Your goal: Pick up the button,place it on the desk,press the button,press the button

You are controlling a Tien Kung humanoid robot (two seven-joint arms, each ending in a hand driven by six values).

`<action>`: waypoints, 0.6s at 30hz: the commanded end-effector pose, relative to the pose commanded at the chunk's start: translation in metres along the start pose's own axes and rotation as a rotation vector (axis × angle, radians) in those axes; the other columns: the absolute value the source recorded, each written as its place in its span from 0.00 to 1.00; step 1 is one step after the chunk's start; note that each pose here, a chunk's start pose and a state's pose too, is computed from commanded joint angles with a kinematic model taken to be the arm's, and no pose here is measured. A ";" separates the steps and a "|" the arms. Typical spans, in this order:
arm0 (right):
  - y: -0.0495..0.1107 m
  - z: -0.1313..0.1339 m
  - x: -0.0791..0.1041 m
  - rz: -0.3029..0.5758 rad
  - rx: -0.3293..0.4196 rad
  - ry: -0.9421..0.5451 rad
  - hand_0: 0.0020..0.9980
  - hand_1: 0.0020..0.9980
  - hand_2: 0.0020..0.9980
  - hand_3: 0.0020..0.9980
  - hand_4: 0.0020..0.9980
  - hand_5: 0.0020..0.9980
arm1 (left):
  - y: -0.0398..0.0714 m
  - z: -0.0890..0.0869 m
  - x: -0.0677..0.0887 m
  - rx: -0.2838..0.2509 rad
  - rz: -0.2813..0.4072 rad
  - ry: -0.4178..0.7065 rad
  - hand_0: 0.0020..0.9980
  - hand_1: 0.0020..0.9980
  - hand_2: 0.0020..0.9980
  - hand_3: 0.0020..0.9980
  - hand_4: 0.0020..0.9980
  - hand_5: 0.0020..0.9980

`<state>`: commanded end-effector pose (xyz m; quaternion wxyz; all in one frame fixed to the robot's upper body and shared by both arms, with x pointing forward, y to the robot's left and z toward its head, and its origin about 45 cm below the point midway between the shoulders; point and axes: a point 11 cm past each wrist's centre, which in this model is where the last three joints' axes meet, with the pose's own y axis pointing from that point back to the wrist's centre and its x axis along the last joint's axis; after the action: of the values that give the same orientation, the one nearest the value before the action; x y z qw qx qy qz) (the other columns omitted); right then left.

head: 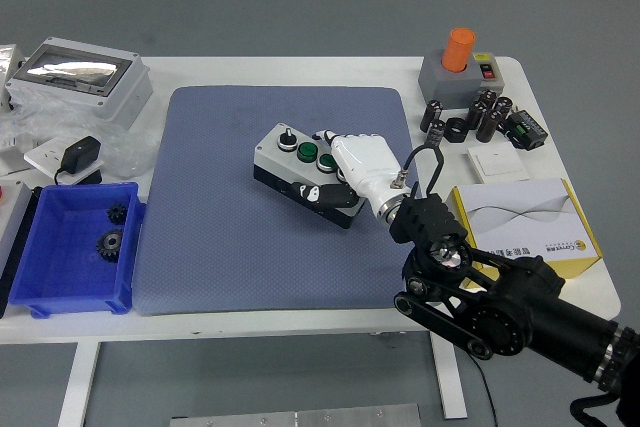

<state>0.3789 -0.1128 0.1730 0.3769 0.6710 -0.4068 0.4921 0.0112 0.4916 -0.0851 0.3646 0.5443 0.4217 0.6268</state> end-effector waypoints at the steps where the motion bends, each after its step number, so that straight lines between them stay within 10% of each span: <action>1: 0.000 -0.003 0.001 0.000 0.035 0.011 0.12 0.31 0.32 0.52 0.43 0.00 | 0.000 0.000 0.000 -0.001 0.000 0.000 0.66 0.62 0.62 0.75 0.97 0.65; 10: 0.006 -0.037 -0.004 -0.033 0.359 0.137 0.12 0.32 0.32 0.52 0.43 0.00 | 0.000 0.000 -0.001 0.002 0.001 0.003 0.66 0.62 0.62 0.75 0.97 0.65; 18: 0.005 -0.034 -0.016 -0.041 0.441 0.216 0.15 0.34 0.33 0.55 0.34 0.00 | 0.000 0.000 -0.002 0.002 0.000 0.003 0.66 0.62 0.62 0.75 0.97 0.65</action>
<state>0.3597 -0.0807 0.1661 0.2727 0.6886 -0.2333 0.6302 0.0116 0.4895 -0.0859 0.3634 0.5438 0.4227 0.6274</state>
